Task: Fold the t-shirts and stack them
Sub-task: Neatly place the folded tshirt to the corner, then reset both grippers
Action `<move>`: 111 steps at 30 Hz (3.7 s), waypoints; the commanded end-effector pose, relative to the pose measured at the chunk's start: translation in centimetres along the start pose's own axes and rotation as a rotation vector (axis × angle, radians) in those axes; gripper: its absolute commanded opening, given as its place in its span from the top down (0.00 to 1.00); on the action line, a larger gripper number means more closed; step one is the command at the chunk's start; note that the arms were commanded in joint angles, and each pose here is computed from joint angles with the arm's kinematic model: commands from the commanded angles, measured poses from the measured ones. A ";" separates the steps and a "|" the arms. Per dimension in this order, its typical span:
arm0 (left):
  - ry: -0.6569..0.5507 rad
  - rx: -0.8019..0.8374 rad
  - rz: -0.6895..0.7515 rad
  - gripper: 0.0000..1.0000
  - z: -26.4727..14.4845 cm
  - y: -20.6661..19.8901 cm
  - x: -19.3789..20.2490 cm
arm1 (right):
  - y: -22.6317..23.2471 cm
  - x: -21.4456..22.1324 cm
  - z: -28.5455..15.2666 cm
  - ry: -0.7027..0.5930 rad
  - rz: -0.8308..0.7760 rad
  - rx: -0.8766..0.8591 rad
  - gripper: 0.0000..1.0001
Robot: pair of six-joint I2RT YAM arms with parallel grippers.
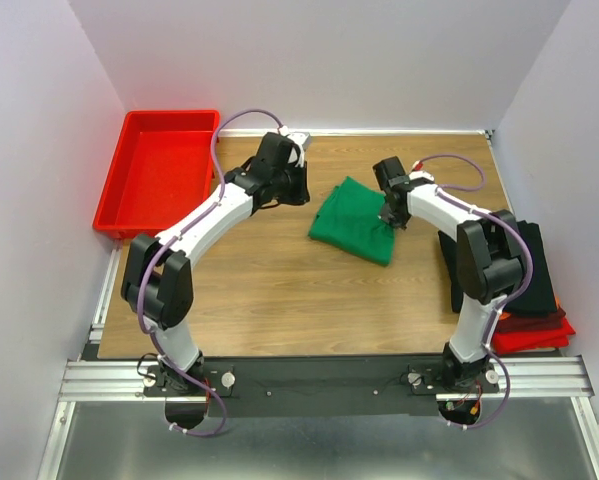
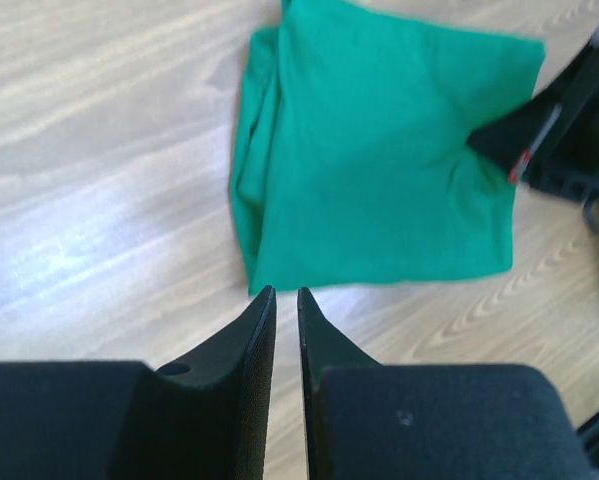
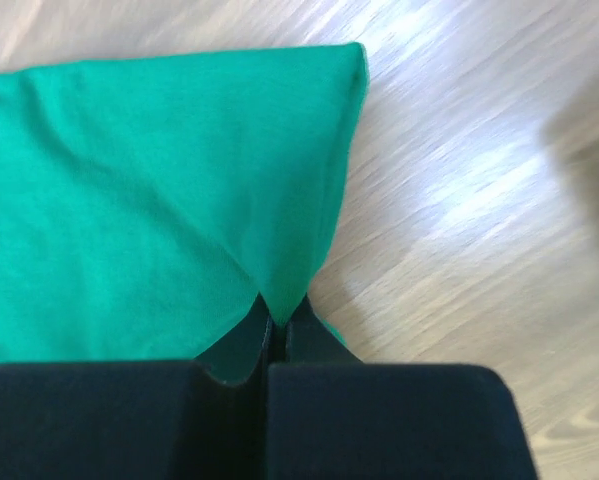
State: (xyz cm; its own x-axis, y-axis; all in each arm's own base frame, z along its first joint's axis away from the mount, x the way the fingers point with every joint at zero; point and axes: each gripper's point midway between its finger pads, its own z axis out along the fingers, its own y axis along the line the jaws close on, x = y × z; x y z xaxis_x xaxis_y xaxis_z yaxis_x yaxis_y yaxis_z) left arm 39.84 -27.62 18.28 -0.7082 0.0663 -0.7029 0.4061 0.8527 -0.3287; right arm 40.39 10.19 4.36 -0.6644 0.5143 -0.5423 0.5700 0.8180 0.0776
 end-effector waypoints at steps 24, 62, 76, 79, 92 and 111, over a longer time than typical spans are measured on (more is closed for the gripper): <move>-0.002 0.143 0.013 0.78 -2.9 -1.9 3.5 | -12.2 -17.8 -7.8 -0.154 0.293 0.404 1.00; 0.012 0.169 0.008 0.78 -2.3 -2.2 4.0 | -20.9 -22.9 -19.9 -0.310 0.461 0.339 1.00; 0.045 0.204 0.023 0.78 -1.7 -3.6 5.4 | -24.1 -14.9 -19.8 -0.209 0.449 0.412 1.00; 0.057 0.214 0.031 0.78 -1.6 -4.1 5.9 | -24.6 -12.3 -19.5 -0.160 0.446 0.405 0.92; 0.056 0.231 0.048 0.78 -1.6 -4.6 6.4 | -22.2 -9.7 -22.3 -0.177 0.356 0.090 0.00; -0.165 0.037 -0.006 0.73 -5.7 0.5 0.0 | 1.9 -5.4 -19.2 -0.174 -0.039 -0.530 0.00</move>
State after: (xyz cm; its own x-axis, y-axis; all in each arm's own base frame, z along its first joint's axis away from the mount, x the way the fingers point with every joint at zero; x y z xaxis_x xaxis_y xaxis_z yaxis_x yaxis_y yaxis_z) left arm 35.46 -26.26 20.22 -0.6524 0.0201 -0.7576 0.4771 0.7876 -0.3900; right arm 33.24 10.04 21.74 -0.6240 0.4891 -0.6094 0.3119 0.8710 0.3796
